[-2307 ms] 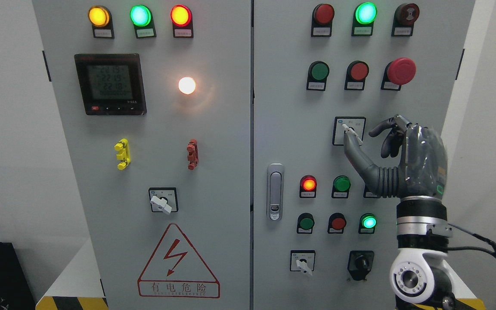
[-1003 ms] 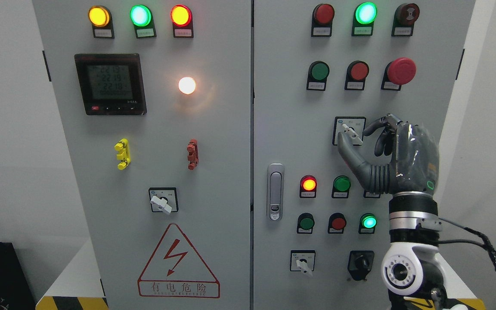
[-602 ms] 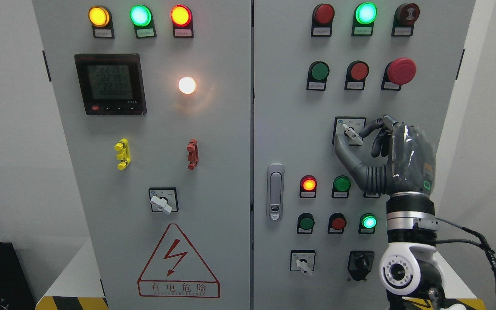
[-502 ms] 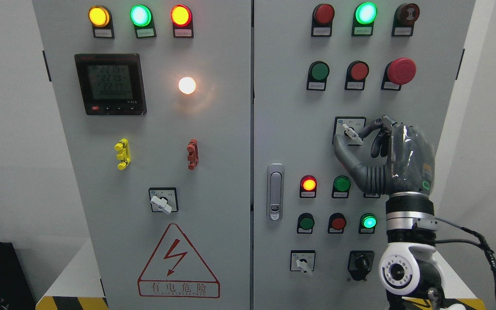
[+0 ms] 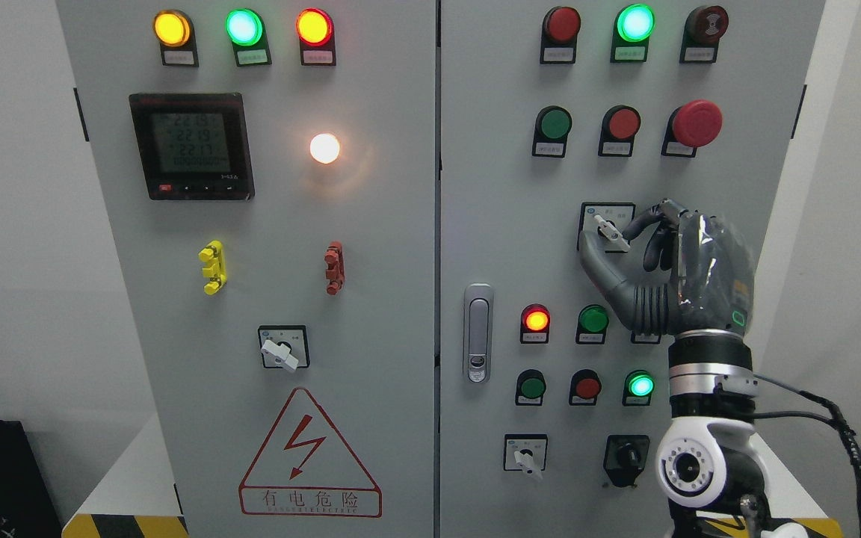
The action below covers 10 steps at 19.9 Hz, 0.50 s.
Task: Rotate and turn off gray switch
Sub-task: 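Close the right hand fingers around the gray switch handle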
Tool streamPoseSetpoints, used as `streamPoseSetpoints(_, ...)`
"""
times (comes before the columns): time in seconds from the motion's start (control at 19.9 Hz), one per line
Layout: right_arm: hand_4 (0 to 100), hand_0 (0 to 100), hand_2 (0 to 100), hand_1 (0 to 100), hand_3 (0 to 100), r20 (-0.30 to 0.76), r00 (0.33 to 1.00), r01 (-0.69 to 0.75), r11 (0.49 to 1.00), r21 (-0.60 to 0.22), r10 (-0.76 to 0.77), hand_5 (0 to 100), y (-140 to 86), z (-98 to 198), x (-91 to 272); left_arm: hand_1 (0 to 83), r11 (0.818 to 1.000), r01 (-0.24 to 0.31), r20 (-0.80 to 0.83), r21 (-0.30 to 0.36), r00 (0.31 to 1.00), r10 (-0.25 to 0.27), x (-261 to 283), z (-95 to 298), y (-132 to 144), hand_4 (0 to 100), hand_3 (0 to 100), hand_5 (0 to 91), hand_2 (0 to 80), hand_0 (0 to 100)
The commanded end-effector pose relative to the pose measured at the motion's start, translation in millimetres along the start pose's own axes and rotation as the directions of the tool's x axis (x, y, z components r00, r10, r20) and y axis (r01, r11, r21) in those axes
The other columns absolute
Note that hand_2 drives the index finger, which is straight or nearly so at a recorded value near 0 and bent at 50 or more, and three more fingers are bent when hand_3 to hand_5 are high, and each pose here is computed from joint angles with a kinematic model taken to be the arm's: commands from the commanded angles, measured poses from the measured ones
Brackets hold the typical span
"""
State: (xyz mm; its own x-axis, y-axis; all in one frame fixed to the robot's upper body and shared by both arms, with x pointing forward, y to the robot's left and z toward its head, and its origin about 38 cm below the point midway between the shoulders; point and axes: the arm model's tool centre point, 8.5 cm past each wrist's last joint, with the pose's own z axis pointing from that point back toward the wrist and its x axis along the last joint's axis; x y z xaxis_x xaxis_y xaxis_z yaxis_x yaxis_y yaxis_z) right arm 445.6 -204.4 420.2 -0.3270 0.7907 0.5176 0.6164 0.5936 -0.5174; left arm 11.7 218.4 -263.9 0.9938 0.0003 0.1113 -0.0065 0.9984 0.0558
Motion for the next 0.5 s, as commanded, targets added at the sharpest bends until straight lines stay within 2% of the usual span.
streamPoseSetpoints(0.0, 96, 14, 61, 41, 94, 0.0, 1.0, -0.001, 1.0, 0.005, 0.001, 100, 1.9, -2.0, 0.8, 38.9, 1.0, -0.029, 0.033, 0.001, 0.999, 0.029, 14.2, -1.5, -0.1, 0, 0, 0.0, 0.0, 12)
streamPoseSetpoints(0.45, 96, 14, 62, 41, 94, -0.001, 1.0, -0.02, 1.0, 0.003, 0.02, 100, 2.9, -3.7, 1.0, 38.9, 1.0, -0.029, 0.033, 0.001, 0.999, 0.029, 14.2, -1.5, -0.1, 0, 0, 0.0, 0.0, 12)
